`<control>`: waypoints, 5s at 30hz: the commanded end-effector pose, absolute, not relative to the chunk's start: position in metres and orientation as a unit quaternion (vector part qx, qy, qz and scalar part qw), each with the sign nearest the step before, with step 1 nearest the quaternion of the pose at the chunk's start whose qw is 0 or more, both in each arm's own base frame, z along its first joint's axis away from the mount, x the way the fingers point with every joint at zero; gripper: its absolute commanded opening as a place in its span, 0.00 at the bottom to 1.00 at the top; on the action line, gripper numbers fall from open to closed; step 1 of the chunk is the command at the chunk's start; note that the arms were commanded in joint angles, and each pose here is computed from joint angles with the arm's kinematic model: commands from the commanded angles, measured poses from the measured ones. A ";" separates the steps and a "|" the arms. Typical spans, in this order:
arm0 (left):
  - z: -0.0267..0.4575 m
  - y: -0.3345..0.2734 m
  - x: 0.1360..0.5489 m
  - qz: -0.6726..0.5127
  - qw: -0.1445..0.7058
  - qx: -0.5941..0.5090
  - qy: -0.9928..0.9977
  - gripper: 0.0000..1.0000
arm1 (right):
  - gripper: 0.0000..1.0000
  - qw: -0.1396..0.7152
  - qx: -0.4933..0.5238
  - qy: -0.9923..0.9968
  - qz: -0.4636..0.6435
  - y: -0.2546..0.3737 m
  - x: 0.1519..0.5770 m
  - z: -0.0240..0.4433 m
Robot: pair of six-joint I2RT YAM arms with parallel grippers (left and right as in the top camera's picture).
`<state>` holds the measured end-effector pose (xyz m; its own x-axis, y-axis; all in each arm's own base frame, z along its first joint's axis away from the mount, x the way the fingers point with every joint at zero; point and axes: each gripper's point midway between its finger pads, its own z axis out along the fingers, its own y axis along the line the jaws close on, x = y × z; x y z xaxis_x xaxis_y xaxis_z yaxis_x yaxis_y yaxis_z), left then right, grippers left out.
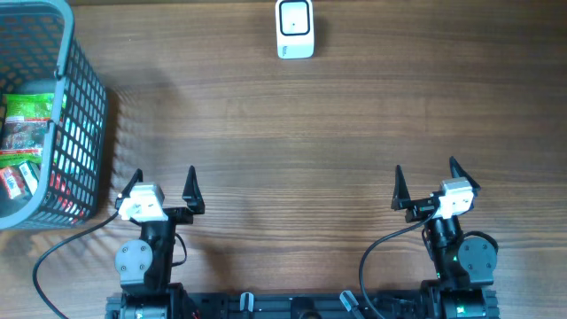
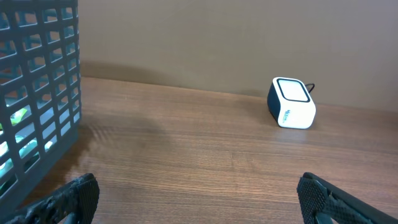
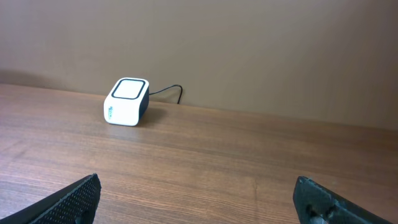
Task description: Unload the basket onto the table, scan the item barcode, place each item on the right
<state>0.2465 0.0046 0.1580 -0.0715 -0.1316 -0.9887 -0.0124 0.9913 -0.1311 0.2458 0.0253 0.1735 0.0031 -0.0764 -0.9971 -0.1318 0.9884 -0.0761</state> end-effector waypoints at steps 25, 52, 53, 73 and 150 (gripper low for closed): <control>0.157 0.003 0.246 -0.042 0.680 -0.038 0.731 1.00 | 1.00 0.706 -0.074 0.704 0.021 0.026 0.246 0.175; 0.158 0.003 0.246 -0.042 0.680 -0.038 0.731 1.00 | 1.00 0.706 -0.074 0.704 0.021 0.026 0.246 0.175; 0.157 0.003 0.246 -0.042 0.680 -0.038 0.731 1.00 | 1.00 0.706 -0.074 0.704 0.021 0.026 0.246 0.175; 0.157 0.003 0.246 -0.042 0.680 -0.038 0.731 1.00 | 1.00 0.706 -0.074 0.704 0.021 0.026 0.246 0.175; 0.426 0.029 0.324 -0.040 0.444 -0.174 0.878 0.91 | 1.00 0.706 -0.074 0.704 0.021 0.026 0.246 0.175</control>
<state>0.3049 -0.0110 0.4383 -0.5697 -0.2675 -0.7771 -0.0598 0.9565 -0.2855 0.2459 0.0253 0.1730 0.0008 -0.0764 -0.9971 -0.1319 0.9883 -0.0759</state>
